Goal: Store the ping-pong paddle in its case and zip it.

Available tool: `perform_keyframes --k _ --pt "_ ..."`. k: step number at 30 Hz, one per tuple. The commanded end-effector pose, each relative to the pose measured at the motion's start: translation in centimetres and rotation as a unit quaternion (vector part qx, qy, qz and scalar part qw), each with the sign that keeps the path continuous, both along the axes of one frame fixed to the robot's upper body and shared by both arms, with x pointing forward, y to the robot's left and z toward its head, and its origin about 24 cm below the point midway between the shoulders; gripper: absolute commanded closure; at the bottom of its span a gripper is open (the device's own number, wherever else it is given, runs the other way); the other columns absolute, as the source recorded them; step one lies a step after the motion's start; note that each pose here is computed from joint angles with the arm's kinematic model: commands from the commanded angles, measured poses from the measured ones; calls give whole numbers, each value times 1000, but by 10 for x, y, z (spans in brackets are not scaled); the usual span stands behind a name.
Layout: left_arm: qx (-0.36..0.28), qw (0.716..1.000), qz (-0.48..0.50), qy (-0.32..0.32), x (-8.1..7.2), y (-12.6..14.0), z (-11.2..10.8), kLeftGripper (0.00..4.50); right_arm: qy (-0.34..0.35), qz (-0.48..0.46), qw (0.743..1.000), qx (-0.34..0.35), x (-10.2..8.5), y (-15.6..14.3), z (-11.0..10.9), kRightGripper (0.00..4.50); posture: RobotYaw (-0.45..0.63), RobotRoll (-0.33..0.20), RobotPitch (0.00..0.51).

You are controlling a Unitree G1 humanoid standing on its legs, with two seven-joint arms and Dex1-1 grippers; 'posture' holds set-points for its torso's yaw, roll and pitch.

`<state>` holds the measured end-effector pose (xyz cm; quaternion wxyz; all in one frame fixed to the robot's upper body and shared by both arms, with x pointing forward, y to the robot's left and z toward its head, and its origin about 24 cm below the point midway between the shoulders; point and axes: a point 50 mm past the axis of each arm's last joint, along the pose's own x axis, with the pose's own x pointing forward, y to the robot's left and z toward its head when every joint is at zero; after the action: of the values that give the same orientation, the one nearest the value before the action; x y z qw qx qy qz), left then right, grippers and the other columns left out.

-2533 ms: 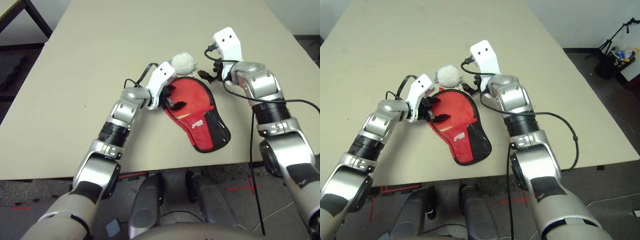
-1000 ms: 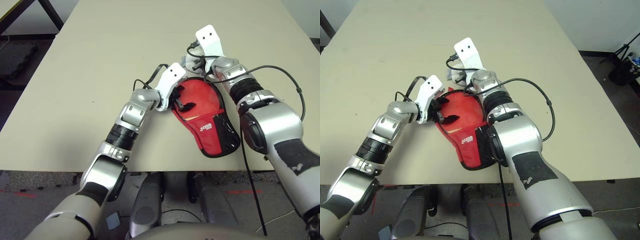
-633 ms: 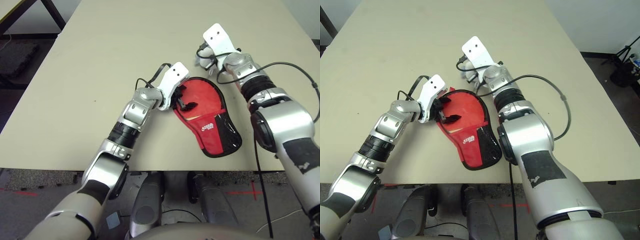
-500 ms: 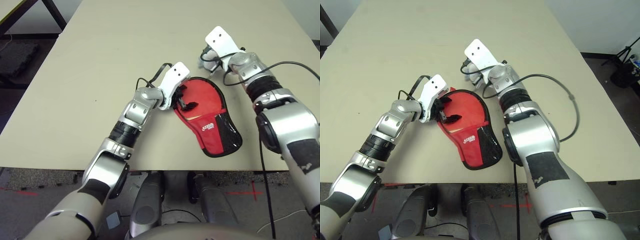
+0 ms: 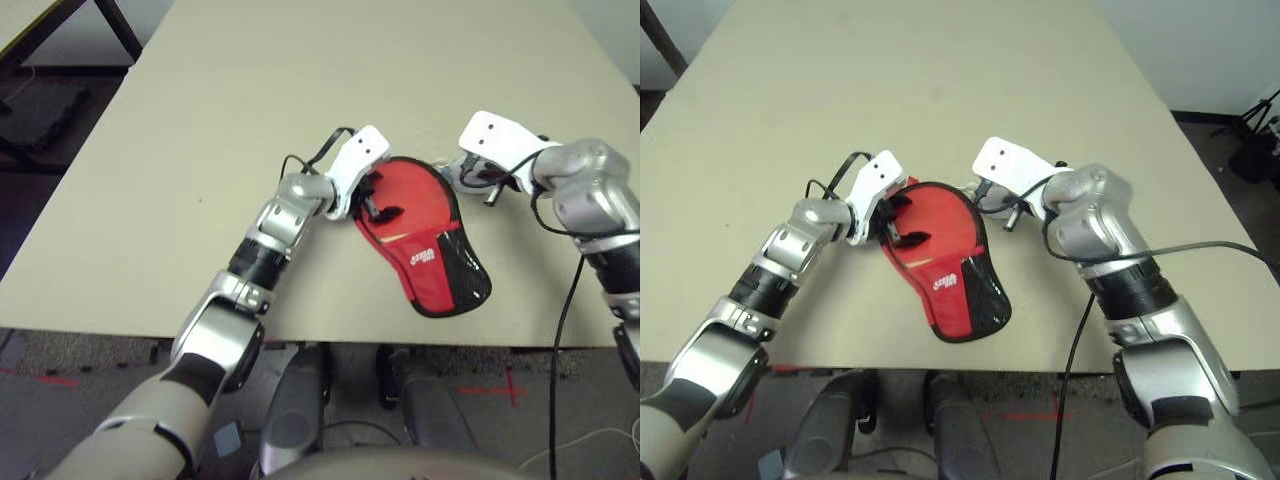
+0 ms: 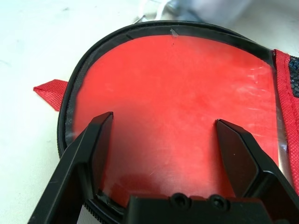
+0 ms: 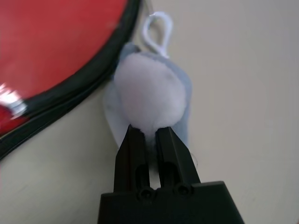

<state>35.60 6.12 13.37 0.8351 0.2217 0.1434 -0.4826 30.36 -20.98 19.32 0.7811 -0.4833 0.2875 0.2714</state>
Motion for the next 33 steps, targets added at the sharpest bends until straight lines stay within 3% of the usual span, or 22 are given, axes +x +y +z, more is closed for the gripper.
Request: perform_keyframes --k 1,9,17,22,33 --pt "69 995 18 64 -5 10 -42 0 124 25 992 -8 -32 -1 -19 4492 -12 0 233" --pt "71 996 11 61 -2 8 -41 0 304 105 945 -66 -97 -12 -23 4492 -39 0 224" --pt "69 996 8 60 0 5 -41 0 406 139 899 -89 -138 -15 -31 4492 -41 0 221" --pt "69 996 8 59 0 6 -42 0 422 150 889 -96 -148 -16 -31 4492 -40 0 217" --pt "68 996 12 57 2 7 -41 0 432 149 887 -66 -152 -14 -32 4492 -42 0 216"
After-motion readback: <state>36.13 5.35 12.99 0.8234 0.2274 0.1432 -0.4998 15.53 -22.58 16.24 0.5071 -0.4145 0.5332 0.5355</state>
